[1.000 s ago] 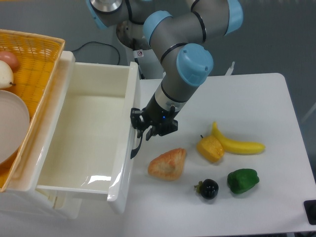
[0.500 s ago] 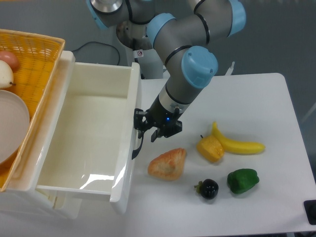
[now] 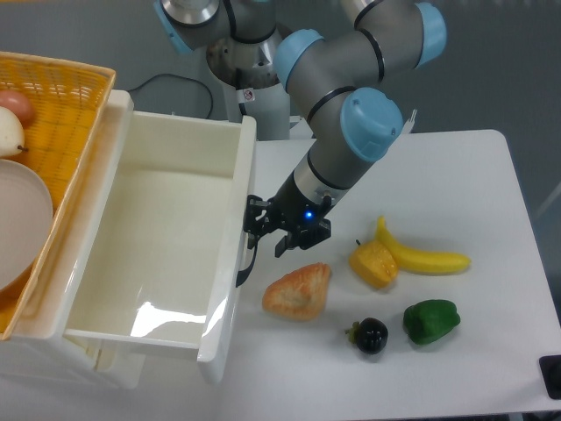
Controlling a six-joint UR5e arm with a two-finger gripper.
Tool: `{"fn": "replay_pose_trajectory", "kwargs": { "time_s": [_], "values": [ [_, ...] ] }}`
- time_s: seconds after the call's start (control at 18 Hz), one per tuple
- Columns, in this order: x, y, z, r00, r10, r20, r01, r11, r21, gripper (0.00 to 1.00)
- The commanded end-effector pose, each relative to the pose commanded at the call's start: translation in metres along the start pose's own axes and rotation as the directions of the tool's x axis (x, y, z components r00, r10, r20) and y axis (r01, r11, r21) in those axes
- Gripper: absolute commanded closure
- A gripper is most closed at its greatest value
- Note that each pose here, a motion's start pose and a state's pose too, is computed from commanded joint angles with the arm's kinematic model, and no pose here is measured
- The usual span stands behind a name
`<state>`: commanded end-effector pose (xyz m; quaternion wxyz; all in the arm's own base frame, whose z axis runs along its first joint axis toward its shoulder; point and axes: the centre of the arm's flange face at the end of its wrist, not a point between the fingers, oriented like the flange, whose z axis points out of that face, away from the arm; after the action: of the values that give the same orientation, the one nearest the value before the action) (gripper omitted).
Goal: Slide the top white drawer open
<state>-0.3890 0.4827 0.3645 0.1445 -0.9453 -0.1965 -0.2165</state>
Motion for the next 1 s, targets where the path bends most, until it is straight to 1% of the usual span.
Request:
{"fn": "replay_pose_trajectory", "kwargs": {
  "time_s": [0.28,0.44,0.61,0.72,0.78,0.83,0.89,1.0],
  "values": [
    [-0.005,0.002,-0.007,1.0,-0.01,0.005,0.01,1.0,0.01,0.38],
    [-0.012,0.004,-0.018,1.0,-0.017,0.015,0.017,0.999,0.028,0.29],
    [-0.016,0.004,-0.022,1.0,-0.024,0.019,0.023,0.999,0.034,0.24],
    [-0.023,0.005,-0.033,0.999,-0.034,0.028,0.032,0.998,0.053,0.19],
    [-0.028,0.004,-0.041,0.999,-0.038,0.037,0.036,0.997,0.065,0.14],
    [-0.032,0.003,-0.051,0.998,-0.04,0.047,0.036,0.996,0.081,0.03],
    [-0.037,0.003,-0.059,0.998,-0.041,0.056,0.036,0.995,0.092,0.0],
    [-0.051,0.006,-0.07,0.996,-0.055,0.068,0.048,0.993,0.108,0.0]
  ]
}}
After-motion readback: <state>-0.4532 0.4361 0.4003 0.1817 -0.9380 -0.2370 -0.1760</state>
